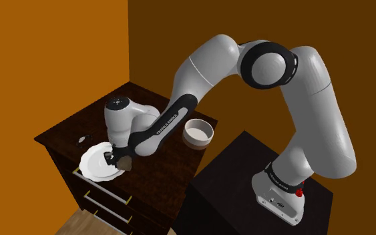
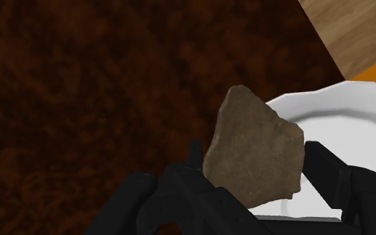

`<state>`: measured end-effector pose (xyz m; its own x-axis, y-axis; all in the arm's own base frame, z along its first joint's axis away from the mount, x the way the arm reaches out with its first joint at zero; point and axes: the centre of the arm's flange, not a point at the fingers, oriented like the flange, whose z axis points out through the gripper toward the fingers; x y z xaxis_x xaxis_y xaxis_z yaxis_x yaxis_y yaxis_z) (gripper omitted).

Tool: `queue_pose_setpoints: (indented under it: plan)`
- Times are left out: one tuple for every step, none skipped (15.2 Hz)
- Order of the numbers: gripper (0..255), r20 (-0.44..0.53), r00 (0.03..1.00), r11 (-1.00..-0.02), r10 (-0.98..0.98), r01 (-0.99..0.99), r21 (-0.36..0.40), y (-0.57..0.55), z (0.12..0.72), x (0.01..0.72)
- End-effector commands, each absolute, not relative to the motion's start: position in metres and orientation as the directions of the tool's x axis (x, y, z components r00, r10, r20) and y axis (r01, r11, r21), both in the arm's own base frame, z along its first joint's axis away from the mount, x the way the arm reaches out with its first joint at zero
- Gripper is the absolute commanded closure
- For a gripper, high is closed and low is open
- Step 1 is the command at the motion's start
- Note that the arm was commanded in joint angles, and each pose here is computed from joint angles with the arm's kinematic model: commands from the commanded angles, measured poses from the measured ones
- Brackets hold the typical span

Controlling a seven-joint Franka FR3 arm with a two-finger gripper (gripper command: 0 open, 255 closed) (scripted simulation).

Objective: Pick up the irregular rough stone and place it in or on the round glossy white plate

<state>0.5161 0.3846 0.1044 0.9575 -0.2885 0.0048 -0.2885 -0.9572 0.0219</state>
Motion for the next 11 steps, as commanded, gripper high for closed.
queue_pose_setpoints:
  plan:
    - [255,0.005,0.957,-0.957,-0.288,-0.288,0.022,0.384,0.115,0.516]
    - [255,0.005,0.957,-0.957,-0.288,-0.288,0.022,0.384,0.120,0.516]
    - [255,0.005,0.957,-0.957,-0.288,-0.288,0.022,0.384,0.125,0.516]
    - [255,0.005,0.957,-0.957,-0.288,-0.288,0.022,0.384,0.131,0.516]
    - [255,0.005,0.957,-0.957,-0.288,-0.288,0.022,0.384,0.136,0.516]
    - [255,0.005,0.957,-0.957,-0.288,-0.288,0.022,0.384,0.141,0.516]
    - [255,0.005,0.957,-0.957,-0.288,-0.288,0.022,0.384,0.146,0.516]
    - [255,0.005,0.957,-0.957,-0.288,-0.288,0.022,0.384,0.152,0.516]
    - [255,0.005,0.957,-0.957,-0.288,-0.288,0.022,0.384,0.157,0.516]
    - [255,0.005,0.957,-0.957,-0.288,-0.288,0.022,0.384,0.162,0.516]
    - [255,0.005,0.957,-0.957,-0.288,-0.288,0.022,0.384,0.167,0.516]
